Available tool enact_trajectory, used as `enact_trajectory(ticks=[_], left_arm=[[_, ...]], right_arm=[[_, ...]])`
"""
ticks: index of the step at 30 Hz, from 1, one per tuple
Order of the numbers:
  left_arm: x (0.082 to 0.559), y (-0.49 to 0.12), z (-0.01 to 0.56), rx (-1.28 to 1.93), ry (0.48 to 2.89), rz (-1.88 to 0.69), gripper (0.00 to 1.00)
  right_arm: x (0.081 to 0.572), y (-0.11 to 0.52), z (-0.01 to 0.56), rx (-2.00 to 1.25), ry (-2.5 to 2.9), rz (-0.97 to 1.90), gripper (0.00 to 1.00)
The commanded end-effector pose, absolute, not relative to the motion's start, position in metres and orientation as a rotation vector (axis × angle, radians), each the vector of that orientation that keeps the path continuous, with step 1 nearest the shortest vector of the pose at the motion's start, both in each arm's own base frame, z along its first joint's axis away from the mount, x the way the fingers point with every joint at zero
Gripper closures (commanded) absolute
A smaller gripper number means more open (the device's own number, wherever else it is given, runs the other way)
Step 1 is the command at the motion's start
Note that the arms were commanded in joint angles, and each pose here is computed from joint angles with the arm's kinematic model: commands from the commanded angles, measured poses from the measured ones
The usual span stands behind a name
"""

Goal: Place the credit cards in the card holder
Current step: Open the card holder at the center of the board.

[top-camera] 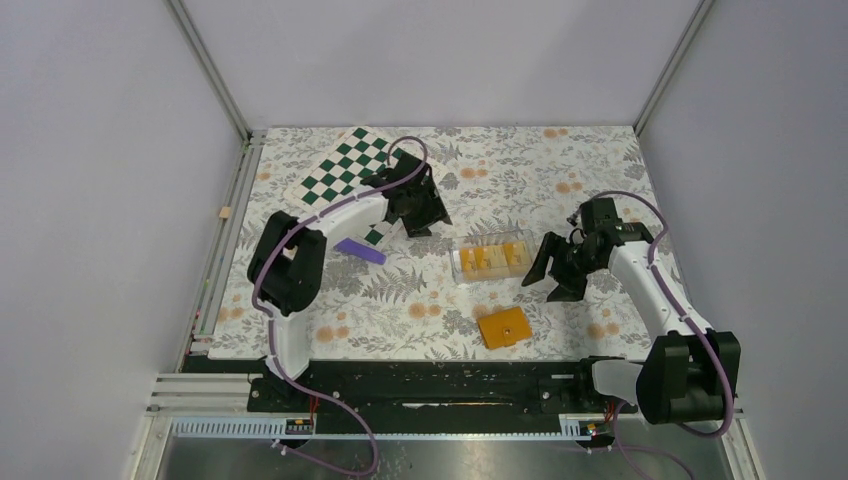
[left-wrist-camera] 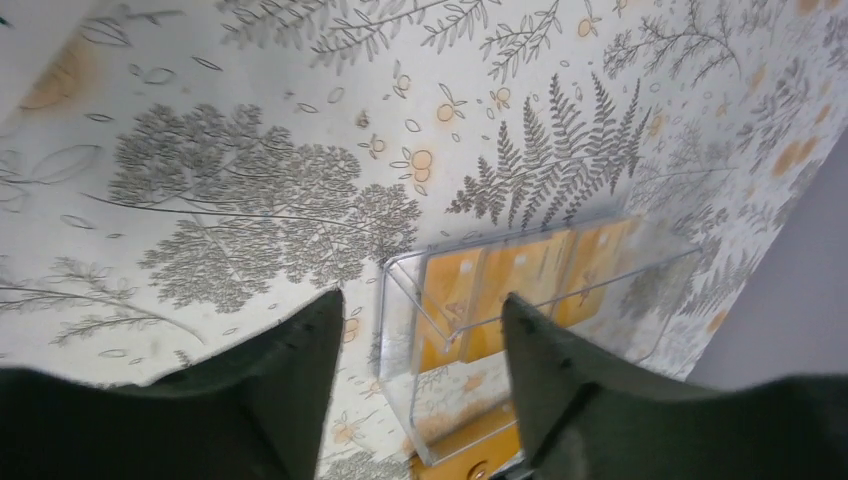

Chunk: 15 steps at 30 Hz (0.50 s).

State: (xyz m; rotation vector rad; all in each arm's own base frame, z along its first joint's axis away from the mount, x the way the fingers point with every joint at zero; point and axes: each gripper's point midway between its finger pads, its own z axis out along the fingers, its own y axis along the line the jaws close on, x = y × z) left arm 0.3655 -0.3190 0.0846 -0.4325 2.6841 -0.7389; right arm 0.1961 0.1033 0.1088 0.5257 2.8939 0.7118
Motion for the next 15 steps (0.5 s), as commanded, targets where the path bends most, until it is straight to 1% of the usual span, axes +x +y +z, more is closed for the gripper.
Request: enact_trajectory(ticks=[1,2,3,5,10,15], left_arm=[[0.37,-0.309,0.101,-0.288,2.674,-0.723,0.27],[0.365,-0.306,0.103,-0.27,2.672,-0.719,0.19],[0.358,-0.303,0.105,-0.256,2.67,-0.717,0.15],[0.338,-0.297,0.106,-0.225,2.664,-0.723,0.1],[0.278,-0.309,0.116,-0.062,2.617,-0.83,0.09],[0.224,-0.351,0.121,0.175,2.561,-0.99,0.09]], right_arm=[[0.186,0.101,0.109,0.494,2.902,0.69,0.25],[0.184,0.101,0.109,0.494,2.902,0.69,0.24],[0.182,0.101,0.108,0.496,2.903,0.689,0.24],[0.176,0.102,0.107,0.506,2.914,0.694,0.24],[0.151,0.106,0.096,0.565,2.95,0.741,0.24],[0.132,0.117,0.082,0.679,2.953,0.851,0.24]])
